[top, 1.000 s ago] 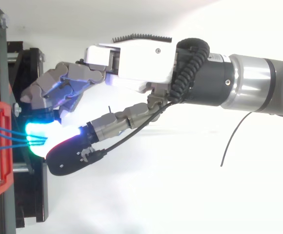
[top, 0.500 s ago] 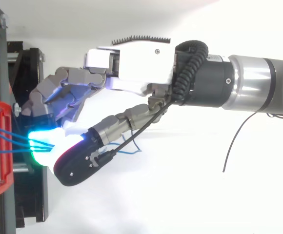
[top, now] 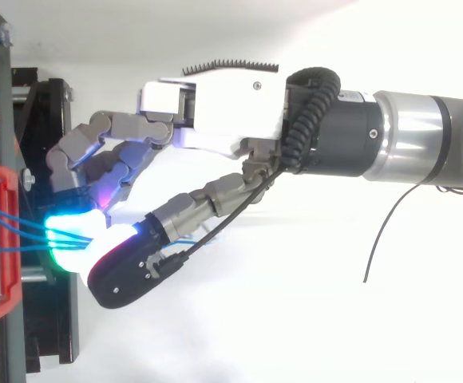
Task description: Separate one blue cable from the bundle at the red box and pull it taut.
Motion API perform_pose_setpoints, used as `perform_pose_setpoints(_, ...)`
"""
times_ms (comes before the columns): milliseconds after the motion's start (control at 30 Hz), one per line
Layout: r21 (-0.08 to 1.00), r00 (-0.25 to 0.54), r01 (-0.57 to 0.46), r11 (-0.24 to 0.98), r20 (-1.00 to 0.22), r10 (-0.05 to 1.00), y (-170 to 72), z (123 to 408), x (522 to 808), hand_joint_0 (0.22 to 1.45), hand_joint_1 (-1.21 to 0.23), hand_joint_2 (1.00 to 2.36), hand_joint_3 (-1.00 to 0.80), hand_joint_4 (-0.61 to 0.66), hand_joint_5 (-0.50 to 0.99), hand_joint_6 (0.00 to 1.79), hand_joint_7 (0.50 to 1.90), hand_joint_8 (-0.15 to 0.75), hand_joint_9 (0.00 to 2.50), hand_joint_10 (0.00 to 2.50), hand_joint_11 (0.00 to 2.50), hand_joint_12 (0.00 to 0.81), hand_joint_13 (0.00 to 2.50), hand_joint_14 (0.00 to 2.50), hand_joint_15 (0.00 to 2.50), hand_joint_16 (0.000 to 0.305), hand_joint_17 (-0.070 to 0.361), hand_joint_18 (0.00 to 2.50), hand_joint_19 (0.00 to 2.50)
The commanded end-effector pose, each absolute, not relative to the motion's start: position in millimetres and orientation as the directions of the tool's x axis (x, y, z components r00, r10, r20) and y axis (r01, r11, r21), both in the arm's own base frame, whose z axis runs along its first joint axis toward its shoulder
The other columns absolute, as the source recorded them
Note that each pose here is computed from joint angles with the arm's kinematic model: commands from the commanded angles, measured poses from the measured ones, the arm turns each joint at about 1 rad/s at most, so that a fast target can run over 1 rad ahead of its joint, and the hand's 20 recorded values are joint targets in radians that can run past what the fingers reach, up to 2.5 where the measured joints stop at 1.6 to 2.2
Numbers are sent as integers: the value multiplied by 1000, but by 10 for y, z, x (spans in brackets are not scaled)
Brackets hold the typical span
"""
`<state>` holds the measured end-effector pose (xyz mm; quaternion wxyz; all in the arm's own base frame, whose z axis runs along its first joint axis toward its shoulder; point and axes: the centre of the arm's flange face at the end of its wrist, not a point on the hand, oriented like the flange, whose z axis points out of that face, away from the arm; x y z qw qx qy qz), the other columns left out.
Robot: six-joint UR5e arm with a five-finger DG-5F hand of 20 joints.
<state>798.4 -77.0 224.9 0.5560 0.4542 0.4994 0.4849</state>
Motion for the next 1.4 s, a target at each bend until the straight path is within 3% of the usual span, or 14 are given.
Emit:
perform_pose_setpoints(0, 990, 30, -85, 116, -114, 993, -756, 2249, 7985, 609, -794, 1021, -174, 25, -139, 860, 1188, 315, 967, 22, 822, 340, 615, 14, 353, 44, 98, 658, 668)
perform_pose_setpoints(367, 990, 24, -85, 117, -115, 993, -761, 2248, 7983, 620, -783, 1016, -259, 42, -149, 864, 1144, 318, 1065, 23, 1031, 346, 698, 16, 416, 43, 98, 681, 673)
perform_pose_setpoints(667, 989, 23, -86, 117, -115, 993, -770, 2255, 7985, 611, -701, 1000, -500, 113, -150, 856, 1105, 320, 1072, 22, 1037, 345, 714, 17, 430, 43, 98, 684, 689)
perform_pose_setpoints(967, 989, 24, -86, 117, -115, 993, -782, 2255, 7984, 597, -584, 1000, -500, 119, -149, 841, 1115, 320, 1070, 23, 989, 346, 721, 17, 437, 44, 99, 697, 708)
perform_pose_setpoints(1200, 989, 25, -91, 118, -116, 993, -781, 2260, 7988, 601, -670, 1017, -245, 101, -148, 847, 1156, 328, 1054, 22, 1024, 354, 710, 17, 441, 44, 99, 704, 708)
perform_pose_setpoints(1367, 989, 25, -91, 119, -118, 993, -781, 2271, 7992, 609, -758, 1020, -156, 62, -155, 861, 1172, 324, 1025, 23, 1038, 357, 708, 18, 446, 44, 100, 703, 717)
